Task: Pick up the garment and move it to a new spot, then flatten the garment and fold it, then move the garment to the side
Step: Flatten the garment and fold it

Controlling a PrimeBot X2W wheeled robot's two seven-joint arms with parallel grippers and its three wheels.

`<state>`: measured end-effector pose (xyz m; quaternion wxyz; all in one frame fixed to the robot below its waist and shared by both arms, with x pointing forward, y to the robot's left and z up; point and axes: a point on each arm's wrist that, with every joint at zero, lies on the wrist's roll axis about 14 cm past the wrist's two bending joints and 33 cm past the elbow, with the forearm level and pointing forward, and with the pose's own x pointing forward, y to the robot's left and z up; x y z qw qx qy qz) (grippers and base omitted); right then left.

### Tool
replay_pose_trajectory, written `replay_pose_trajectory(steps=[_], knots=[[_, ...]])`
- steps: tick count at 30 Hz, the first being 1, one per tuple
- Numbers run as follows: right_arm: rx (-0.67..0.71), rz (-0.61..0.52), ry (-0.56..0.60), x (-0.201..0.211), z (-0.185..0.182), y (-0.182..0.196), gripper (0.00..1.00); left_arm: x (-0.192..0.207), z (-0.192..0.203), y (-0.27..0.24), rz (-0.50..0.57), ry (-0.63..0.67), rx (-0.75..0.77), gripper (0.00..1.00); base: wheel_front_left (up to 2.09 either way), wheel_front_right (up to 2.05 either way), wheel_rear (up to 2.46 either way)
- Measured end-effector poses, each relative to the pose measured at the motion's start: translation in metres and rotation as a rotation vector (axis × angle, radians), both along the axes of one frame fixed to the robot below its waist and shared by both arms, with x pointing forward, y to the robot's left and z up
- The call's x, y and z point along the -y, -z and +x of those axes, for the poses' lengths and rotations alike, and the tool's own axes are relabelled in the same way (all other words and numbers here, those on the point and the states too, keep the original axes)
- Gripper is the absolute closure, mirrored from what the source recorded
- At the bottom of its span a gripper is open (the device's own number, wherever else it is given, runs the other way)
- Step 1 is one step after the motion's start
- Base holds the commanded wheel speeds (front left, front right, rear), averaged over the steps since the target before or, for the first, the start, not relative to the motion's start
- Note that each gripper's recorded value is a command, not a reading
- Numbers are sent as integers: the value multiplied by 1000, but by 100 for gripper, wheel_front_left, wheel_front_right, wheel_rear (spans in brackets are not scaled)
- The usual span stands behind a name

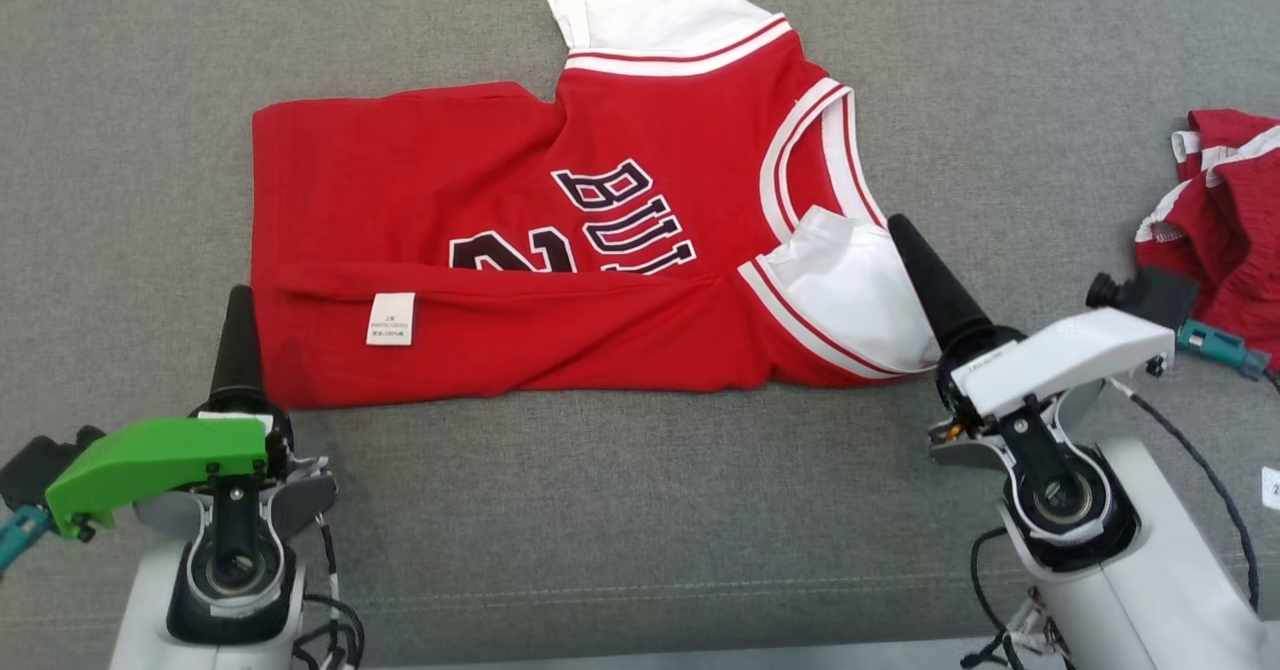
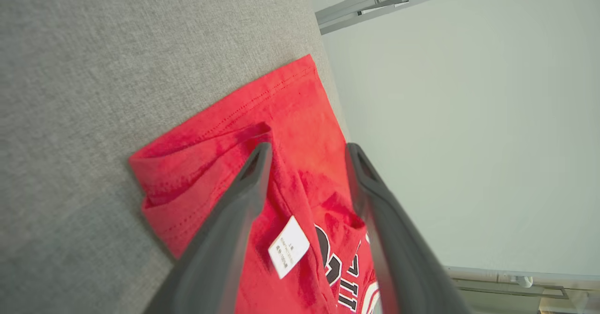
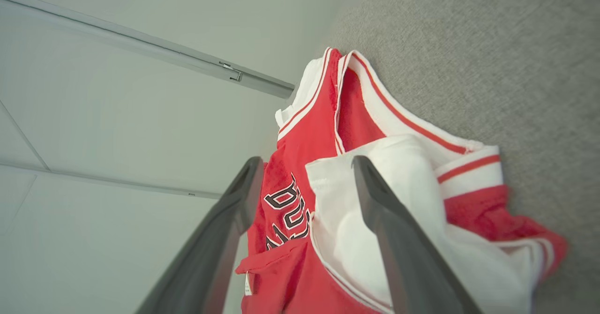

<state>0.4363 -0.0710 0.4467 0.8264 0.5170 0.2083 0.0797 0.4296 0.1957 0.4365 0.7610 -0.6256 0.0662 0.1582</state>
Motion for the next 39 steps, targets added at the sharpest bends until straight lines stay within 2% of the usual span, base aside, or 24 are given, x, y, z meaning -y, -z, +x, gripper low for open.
replay_pose_trajectory(steps=[6,14,24,32,39], knots=[[-86,59,31,0,-38,17,0,25,-21,1,-45,60,-3,20,0,0,0],[-150,96,26,-6,-65,29,0,37,-44,21,-91,84,-77,24,0,0,0],[-153,129,48,-5,-71,26,0,38,-43,26,-94,88,-90,24,0,0,0],[-223,161,73,-4,-84,41,0,35,-42,36,-87,69,-117,25,0,0,0],[-212,149,119,8,-69,44,0,35,-29,40,-81,70,-122,26,0,0,0]])
